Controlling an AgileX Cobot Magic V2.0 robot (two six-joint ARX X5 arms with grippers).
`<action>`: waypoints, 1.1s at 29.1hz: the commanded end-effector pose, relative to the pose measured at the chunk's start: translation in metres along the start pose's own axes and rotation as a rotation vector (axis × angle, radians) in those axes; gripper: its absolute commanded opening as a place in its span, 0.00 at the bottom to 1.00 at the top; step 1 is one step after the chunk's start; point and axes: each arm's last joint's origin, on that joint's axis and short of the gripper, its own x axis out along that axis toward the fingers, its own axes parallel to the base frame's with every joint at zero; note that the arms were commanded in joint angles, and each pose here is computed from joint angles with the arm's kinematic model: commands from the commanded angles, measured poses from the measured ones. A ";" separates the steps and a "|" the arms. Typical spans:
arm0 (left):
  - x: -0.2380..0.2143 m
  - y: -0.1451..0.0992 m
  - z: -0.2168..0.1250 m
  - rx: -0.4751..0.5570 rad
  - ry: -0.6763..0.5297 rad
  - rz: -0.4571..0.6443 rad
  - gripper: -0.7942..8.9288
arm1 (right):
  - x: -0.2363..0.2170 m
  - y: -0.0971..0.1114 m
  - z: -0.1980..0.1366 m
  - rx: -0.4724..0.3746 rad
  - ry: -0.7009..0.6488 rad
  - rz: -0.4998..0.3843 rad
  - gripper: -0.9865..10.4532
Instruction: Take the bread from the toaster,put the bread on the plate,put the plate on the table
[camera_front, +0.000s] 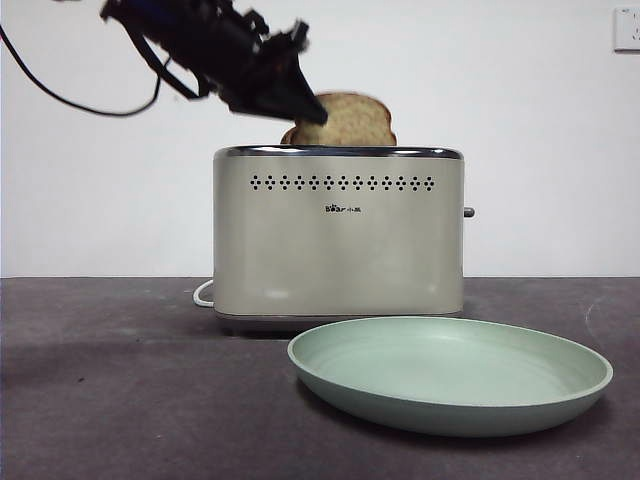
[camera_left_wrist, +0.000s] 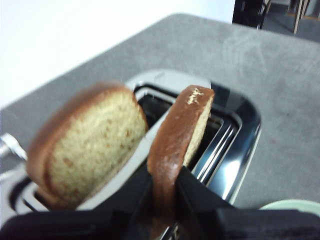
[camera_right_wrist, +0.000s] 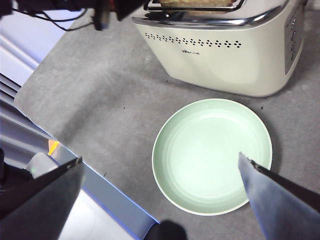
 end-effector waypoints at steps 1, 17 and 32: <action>-0.019 -0.006 0.018 0.010 -0.067 0.010 0.07 | -0.001 0.001 0.000 -0.012 -0.003 0.001 0.55; -0.150 -0.041 0.059 0.010 -0.065 0.145 0.07 | -0.001 0.001 0.000 -0.012 -0.004 0.004 0.55; -0.254 -0.088 0.026 -0.132 0.156 0.041 0.07 | 0.000 0.000 0.001 -0.006 0.000 0.004 0.55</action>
